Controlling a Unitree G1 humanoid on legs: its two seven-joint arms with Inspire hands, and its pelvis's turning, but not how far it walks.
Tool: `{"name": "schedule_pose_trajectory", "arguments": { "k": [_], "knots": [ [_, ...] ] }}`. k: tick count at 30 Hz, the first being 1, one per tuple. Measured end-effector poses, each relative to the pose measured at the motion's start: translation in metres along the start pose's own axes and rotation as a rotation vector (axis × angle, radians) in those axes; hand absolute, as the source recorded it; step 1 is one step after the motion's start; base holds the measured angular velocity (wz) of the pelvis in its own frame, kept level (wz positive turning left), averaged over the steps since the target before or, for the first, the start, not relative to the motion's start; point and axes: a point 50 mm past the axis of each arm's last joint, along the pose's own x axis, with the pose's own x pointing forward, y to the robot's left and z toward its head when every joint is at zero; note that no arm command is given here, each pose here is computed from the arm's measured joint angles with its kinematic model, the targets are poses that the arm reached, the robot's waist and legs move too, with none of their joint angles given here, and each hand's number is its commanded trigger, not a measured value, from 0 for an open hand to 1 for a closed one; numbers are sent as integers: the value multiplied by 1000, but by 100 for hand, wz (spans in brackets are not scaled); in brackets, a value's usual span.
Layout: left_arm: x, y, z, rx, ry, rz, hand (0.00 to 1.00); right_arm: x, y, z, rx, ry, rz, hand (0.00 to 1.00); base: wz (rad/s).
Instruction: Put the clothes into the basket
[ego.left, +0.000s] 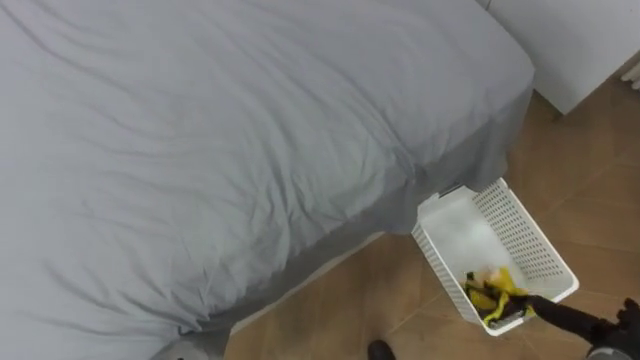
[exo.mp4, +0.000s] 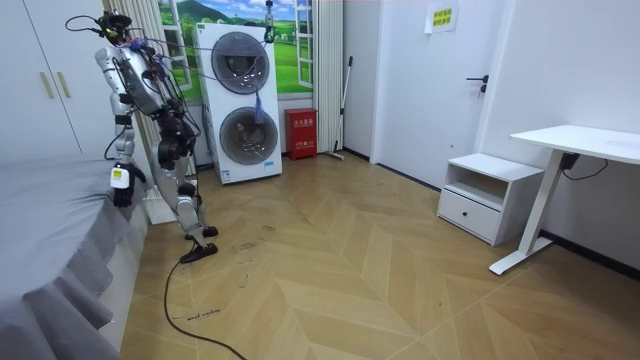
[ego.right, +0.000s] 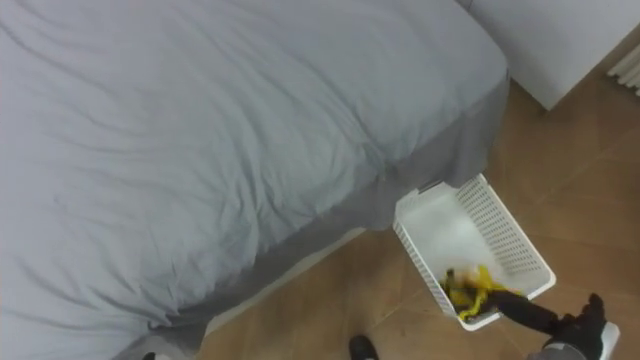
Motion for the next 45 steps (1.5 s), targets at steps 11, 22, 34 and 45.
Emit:
{"name": "schedule_pose_trajectory", "arguments": {
  "k": [11,22,34,45],
  "knots": [
    [1,-3,4,35,-10,-23,0,-3,7,-4,-102,-19,60,0,5],
    [0,-3,1,29,-9,-21,0,-7,1,-18,-141,-5,77,0,2],
    [-9,2,-29,21,40,-4,0,-30,-31,-95,-223,252,134,0,17],
    [-18,4,-56,-36,105,40,0,-76,-27,-161,-213,529,297,0,30]
  ]
}}
